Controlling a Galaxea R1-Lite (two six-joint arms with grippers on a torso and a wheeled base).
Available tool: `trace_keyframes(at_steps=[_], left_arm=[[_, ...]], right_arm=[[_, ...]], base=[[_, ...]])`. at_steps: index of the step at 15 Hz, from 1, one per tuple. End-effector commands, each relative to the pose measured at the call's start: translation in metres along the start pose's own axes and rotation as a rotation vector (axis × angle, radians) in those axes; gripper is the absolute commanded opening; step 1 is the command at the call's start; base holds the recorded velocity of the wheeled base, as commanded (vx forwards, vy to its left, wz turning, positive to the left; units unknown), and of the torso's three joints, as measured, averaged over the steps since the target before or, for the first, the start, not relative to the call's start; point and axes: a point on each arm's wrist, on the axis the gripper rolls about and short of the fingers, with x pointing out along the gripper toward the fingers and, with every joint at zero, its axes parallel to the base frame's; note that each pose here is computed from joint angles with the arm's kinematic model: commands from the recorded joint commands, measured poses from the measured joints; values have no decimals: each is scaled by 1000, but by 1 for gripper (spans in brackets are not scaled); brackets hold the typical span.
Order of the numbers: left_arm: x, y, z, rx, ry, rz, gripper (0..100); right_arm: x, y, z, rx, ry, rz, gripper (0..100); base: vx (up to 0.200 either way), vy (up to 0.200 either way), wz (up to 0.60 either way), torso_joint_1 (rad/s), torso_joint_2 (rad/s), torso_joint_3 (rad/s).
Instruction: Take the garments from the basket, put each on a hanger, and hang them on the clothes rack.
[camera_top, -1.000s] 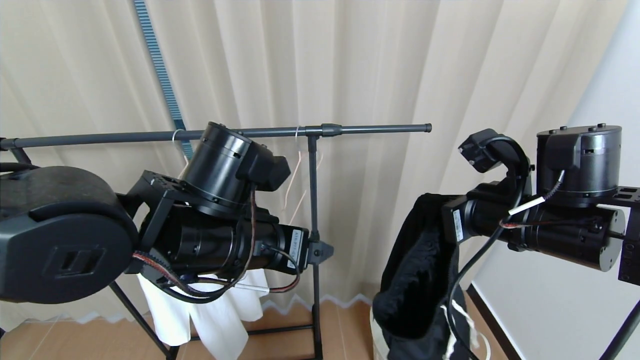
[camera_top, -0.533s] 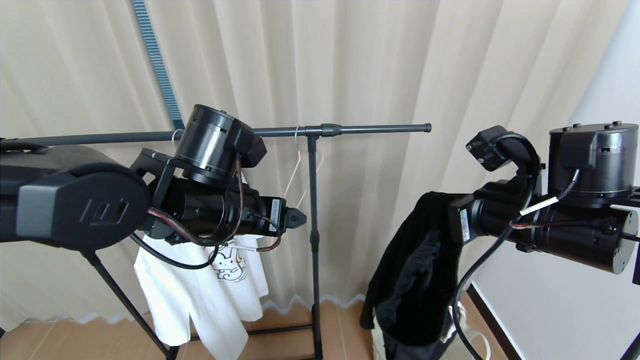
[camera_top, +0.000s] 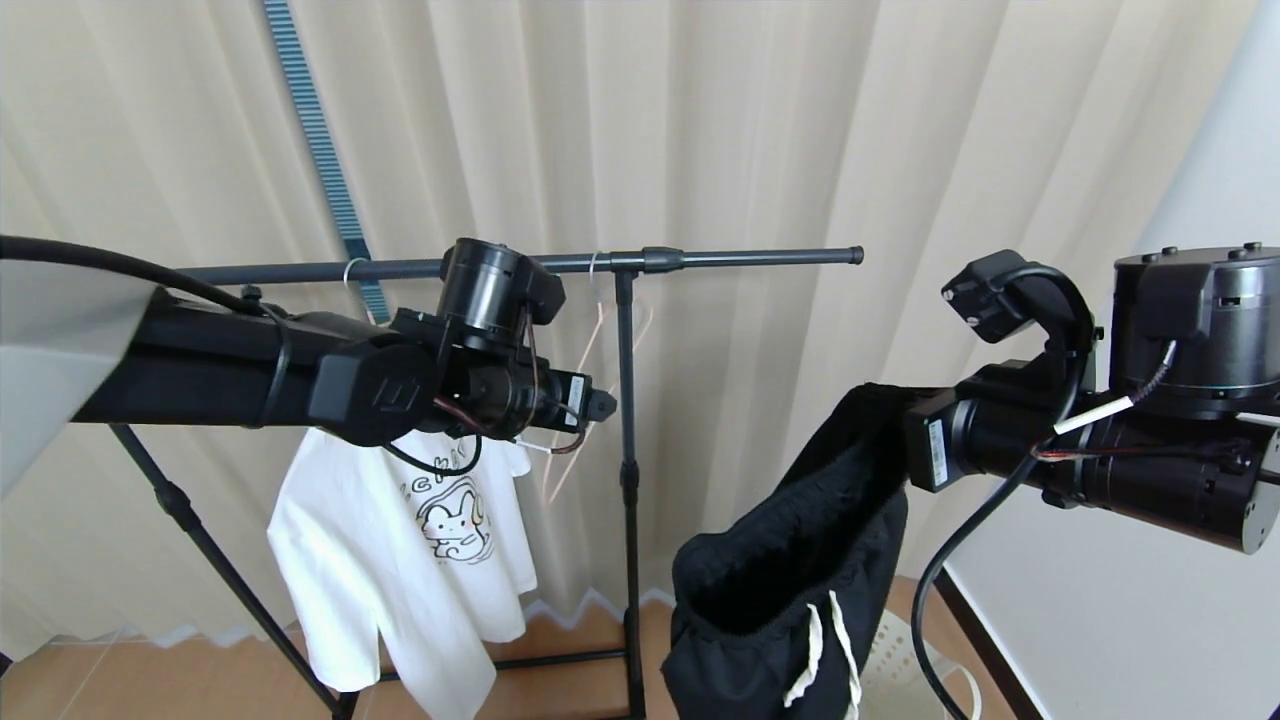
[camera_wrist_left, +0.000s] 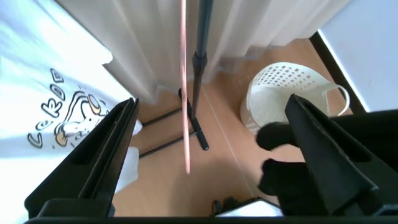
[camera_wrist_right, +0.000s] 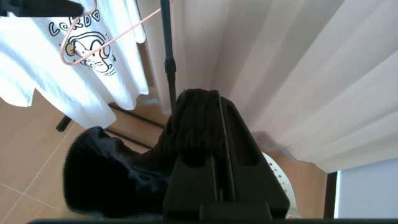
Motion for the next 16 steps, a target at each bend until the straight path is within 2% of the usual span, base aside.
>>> trace_keyframes(at_steps=[1,4,9,16], left_arm=[[37,0,-9,5,33,13,100],[57,3,-4,-2,20,22,100],[82,19,-2,-5,13,54,100],[103,18,-5,2,13,55,100]], right_arm=[[0,0,0,-1,1,0,0],[4,0,-3,-2,13,0,0],[5,-2,-2,1,9,-10,0],[4,-5,0,5,1,-17,0]], base=[[0,0,0,0,0,0],[0,0,0,0,0,0],[0,0,0,0,0,0],[0,0,0,0,0,0]])
